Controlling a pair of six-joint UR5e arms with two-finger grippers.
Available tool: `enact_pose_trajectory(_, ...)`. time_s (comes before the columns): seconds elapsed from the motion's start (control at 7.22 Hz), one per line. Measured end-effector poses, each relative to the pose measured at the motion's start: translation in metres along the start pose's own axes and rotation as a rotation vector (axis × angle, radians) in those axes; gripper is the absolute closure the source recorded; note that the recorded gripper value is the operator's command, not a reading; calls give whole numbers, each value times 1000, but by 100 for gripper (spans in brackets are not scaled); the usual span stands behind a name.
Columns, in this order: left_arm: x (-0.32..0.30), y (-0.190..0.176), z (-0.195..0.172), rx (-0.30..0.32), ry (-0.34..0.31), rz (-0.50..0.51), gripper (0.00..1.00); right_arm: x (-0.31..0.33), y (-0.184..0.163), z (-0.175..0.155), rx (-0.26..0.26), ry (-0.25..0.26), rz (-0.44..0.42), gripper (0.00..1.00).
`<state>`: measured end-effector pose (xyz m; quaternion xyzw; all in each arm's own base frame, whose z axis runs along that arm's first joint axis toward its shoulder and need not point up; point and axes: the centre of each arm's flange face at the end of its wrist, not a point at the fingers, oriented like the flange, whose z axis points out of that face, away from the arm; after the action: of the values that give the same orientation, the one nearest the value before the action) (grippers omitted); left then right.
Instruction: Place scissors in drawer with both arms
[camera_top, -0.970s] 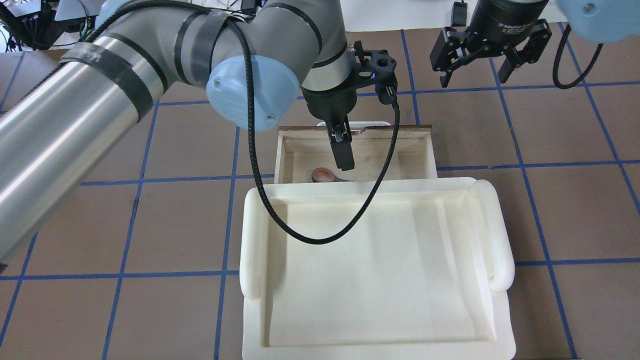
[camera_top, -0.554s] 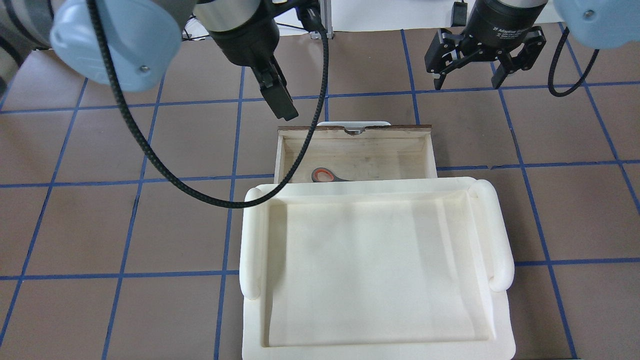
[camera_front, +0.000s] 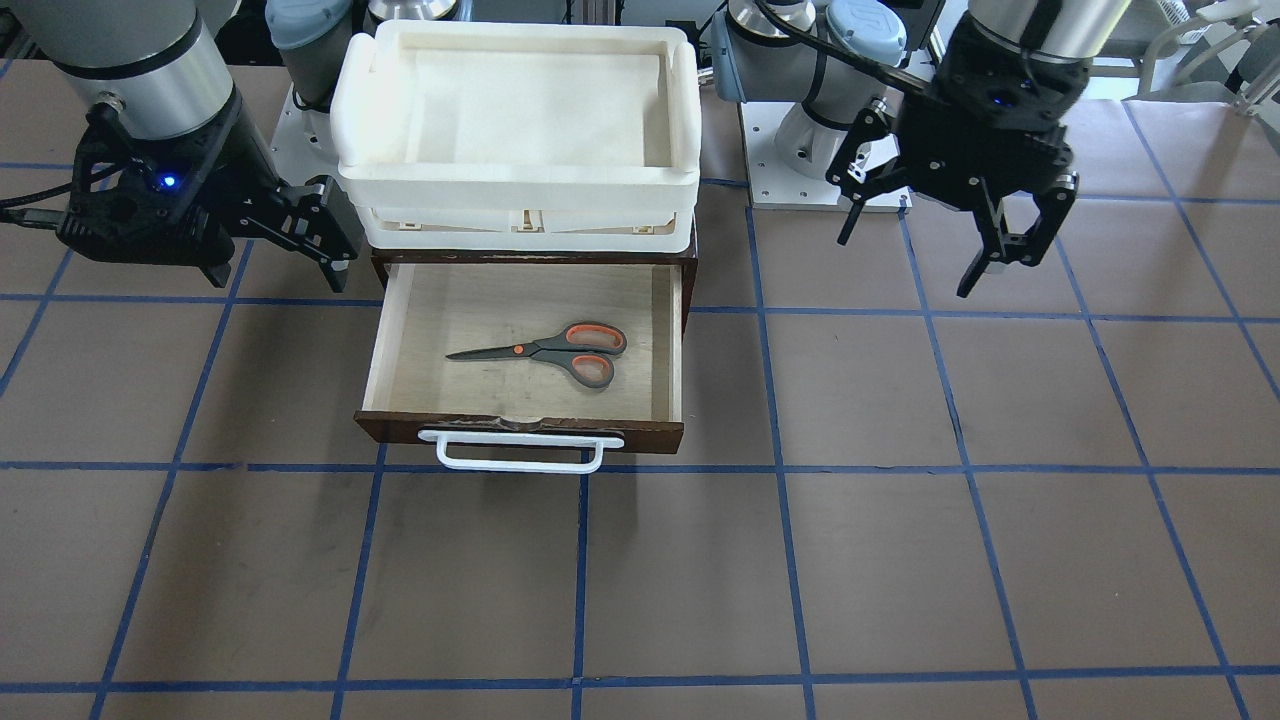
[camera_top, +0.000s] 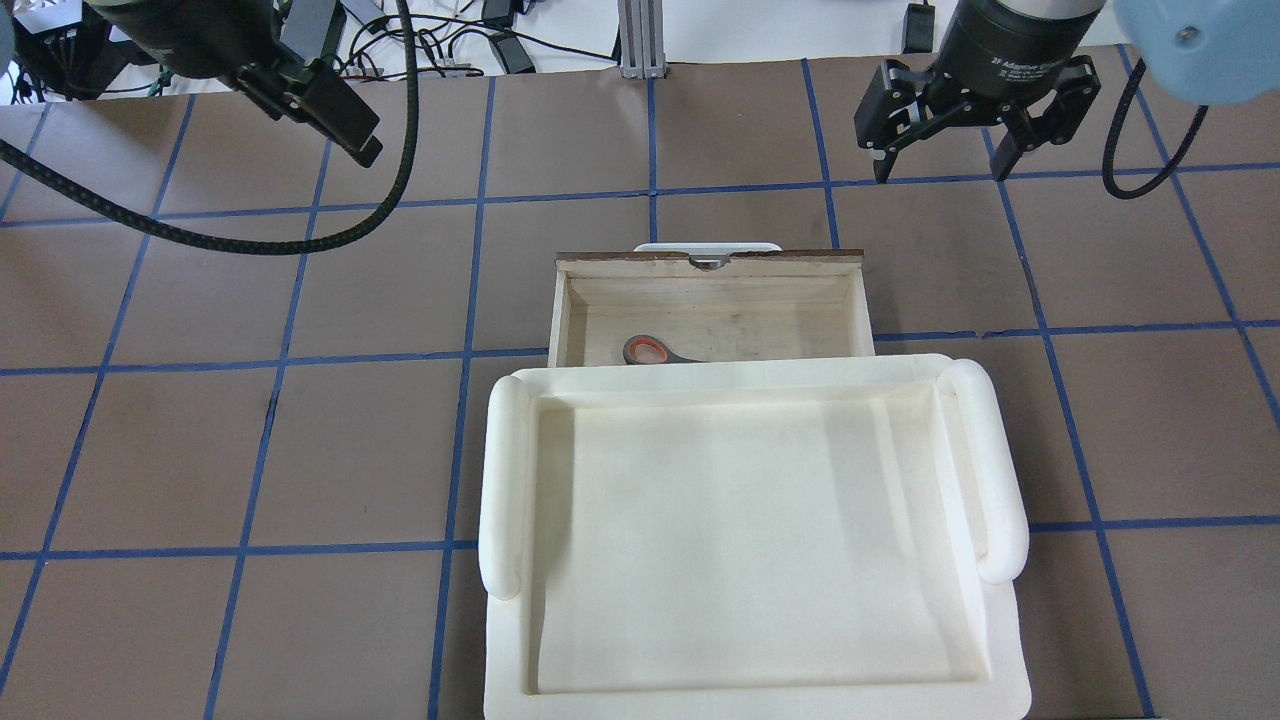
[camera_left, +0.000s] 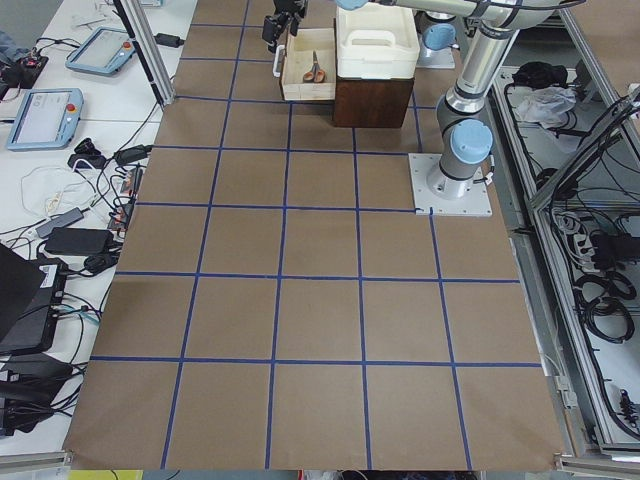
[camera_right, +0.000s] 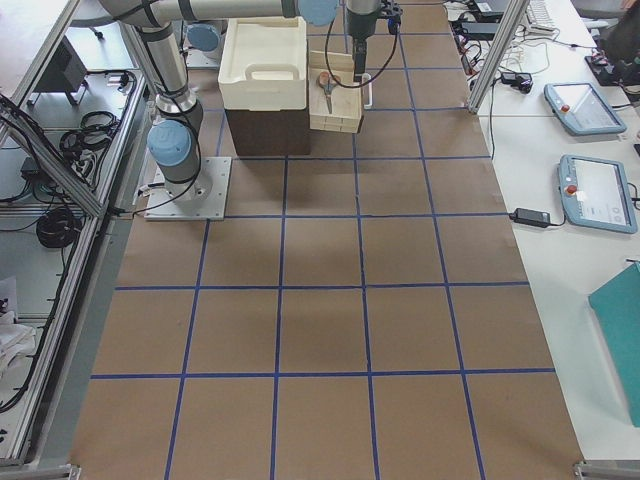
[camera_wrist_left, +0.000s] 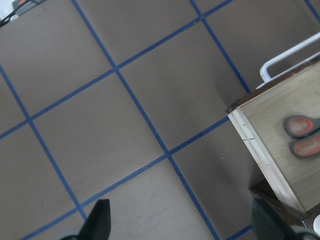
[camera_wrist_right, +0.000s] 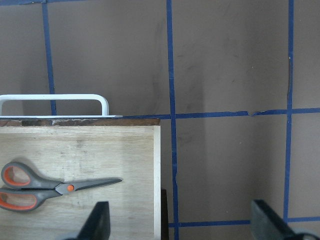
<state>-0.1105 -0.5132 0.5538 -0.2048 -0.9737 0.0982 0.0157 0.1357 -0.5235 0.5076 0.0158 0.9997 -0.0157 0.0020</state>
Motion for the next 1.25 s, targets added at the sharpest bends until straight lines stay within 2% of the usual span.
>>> enact_pose_trajectory(0.28,-13,29,8,-58,-61,-309,0,0,4,-6,12,1,1,0)
enact_pose_trajectory(0.55,3,59,1,-114,-73,-514,0,0,6,-9,16,0,-4,0)
enact_pose_trajectory(0.69,10,67,-3,-127,-69,-581,0,0,6,-10,17,-1,-6,0)
enact_pose_trajectory(0.97,17,59,3,-117,-67,-621,0,0,7,-9,15,-2,-7,0)
enact_pose_trajectory(1.25,36,46,11,-98,-80,-586,0,0,8,-8,5,-1,-3,0)
